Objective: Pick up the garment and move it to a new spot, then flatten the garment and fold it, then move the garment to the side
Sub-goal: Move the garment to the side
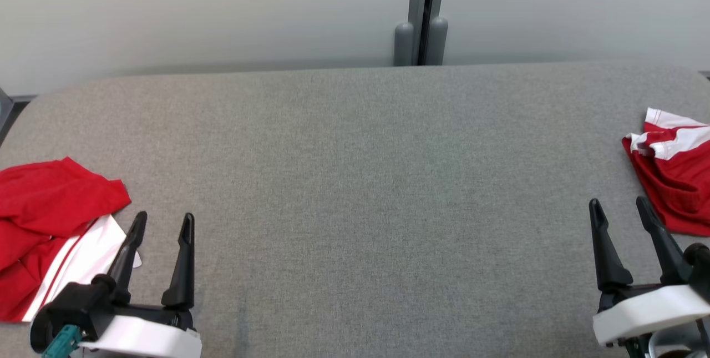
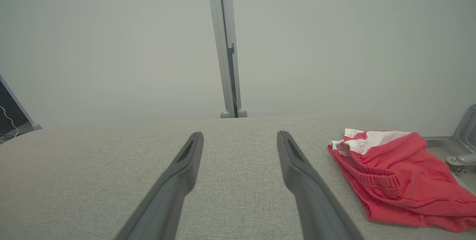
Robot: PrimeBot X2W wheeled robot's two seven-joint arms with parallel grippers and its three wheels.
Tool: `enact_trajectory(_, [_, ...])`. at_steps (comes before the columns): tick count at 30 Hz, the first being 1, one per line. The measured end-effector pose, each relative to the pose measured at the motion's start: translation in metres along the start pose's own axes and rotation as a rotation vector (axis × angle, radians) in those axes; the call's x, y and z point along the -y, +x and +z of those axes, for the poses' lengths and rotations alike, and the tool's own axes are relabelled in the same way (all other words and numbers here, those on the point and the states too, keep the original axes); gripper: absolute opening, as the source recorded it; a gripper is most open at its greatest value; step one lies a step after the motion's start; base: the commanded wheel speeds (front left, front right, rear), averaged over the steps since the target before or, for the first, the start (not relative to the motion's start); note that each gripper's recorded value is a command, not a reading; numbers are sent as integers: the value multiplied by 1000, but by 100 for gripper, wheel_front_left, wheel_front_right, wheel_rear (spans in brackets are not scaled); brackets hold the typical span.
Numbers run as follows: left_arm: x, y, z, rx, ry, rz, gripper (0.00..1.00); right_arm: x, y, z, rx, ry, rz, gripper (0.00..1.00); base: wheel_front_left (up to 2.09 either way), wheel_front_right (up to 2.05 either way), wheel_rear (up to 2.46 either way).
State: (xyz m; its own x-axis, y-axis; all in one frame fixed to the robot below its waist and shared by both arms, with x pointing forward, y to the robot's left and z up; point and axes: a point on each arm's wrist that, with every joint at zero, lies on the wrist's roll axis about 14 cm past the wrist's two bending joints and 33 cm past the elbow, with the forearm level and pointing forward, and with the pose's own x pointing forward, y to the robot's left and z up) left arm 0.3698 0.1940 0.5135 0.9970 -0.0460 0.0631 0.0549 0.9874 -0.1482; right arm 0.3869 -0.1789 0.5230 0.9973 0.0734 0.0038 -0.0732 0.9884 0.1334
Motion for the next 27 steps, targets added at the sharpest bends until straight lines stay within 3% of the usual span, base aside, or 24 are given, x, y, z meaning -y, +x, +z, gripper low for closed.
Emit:
enact_trajectory(11, [5,-22,-2,-23,2,-5,100,1,-29,11,5,-3,-8,100,0,0,0])
enact_trajectory(27, [2,-24,-9,-48,6,4,100,1,-35,14,5,-4,-7,100,0,0,0])
